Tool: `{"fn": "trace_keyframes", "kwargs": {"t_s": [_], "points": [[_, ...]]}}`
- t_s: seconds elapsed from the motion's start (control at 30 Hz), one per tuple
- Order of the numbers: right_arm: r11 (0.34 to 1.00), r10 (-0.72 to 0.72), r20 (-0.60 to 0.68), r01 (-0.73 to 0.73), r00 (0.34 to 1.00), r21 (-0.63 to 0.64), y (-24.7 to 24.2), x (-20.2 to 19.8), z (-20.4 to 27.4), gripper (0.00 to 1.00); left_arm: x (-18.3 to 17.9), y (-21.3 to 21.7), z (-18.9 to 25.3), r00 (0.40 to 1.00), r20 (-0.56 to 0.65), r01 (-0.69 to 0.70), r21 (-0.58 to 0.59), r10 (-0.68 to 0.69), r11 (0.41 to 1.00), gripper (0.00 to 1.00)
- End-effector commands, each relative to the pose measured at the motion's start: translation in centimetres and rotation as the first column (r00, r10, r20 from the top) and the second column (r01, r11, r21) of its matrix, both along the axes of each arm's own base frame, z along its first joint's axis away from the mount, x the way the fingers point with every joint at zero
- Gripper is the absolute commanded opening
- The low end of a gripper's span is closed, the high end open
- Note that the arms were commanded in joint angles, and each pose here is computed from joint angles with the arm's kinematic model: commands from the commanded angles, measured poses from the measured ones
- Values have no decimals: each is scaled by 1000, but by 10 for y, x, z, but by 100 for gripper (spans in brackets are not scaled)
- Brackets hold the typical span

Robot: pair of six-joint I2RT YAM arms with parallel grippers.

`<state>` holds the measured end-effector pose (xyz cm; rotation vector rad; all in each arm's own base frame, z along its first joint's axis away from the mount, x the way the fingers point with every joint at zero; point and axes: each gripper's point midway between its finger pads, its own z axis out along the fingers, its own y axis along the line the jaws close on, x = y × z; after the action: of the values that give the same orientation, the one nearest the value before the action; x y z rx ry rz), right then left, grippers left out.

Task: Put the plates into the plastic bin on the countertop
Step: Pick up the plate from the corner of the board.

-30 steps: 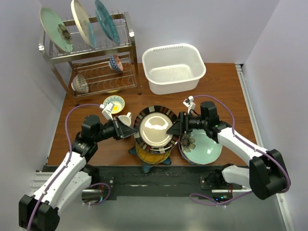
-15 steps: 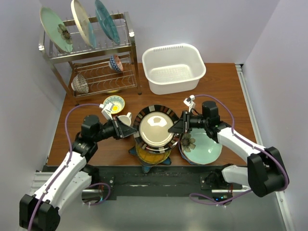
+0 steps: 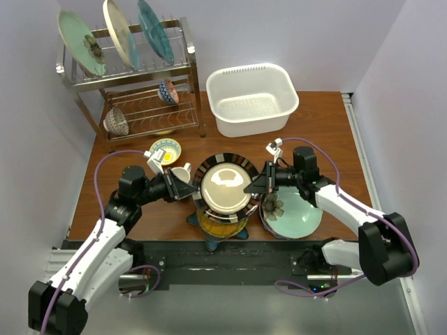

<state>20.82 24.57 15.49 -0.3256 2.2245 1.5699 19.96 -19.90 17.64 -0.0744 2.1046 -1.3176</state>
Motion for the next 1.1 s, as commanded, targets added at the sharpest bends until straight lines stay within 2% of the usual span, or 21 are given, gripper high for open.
{"fn": "trace_keyframes", "kwargs": {"t_s": [0.0,0.03,0.1,0.13,0.2,0.23,0.33,0.63,0.87,1.07], "points": [[998,45,95,-48,994,34,7,-2,22,0,11,-2,56,984,178,3,-20,1,1000,19],[998,46,99,-50,994,35,7,-2,24,0,11,-2,59,981,197,2,-9,0,1000,30],[998,44,101,-48,994,34,7,-2,25,0,12,1,58,981,194,-15,9,13,1000,39],[998,44,104,-48,994,35,7,-2,26,0,13,2,59,980,200,-21,17,17,1000,51],[998,43,107,-47,993,35,7,-2,28,0,14,6,61,977,211,-37,40,28,999,62],[998,43,107,-47,993,34,7,-2,27,0,15,7,63,974,223,-43,49,31,998,75],[998,43,111,-47,993,36,7,-2,28,0,17,10,65,971,237,-53,92,30,994,88],[999,33,116,-37,993,31,6,-1,30,0,27,35,69,958,269,-169,232,104,958,98],[1000,16,121,-16,993,2,4,3,29,0,36,52,61,953,254,-243,321,164,915,100],[1000,-1,116,4,993,-29,3,7,27,0,45,72,48,947,220,-308,432,232,847,100]]}}
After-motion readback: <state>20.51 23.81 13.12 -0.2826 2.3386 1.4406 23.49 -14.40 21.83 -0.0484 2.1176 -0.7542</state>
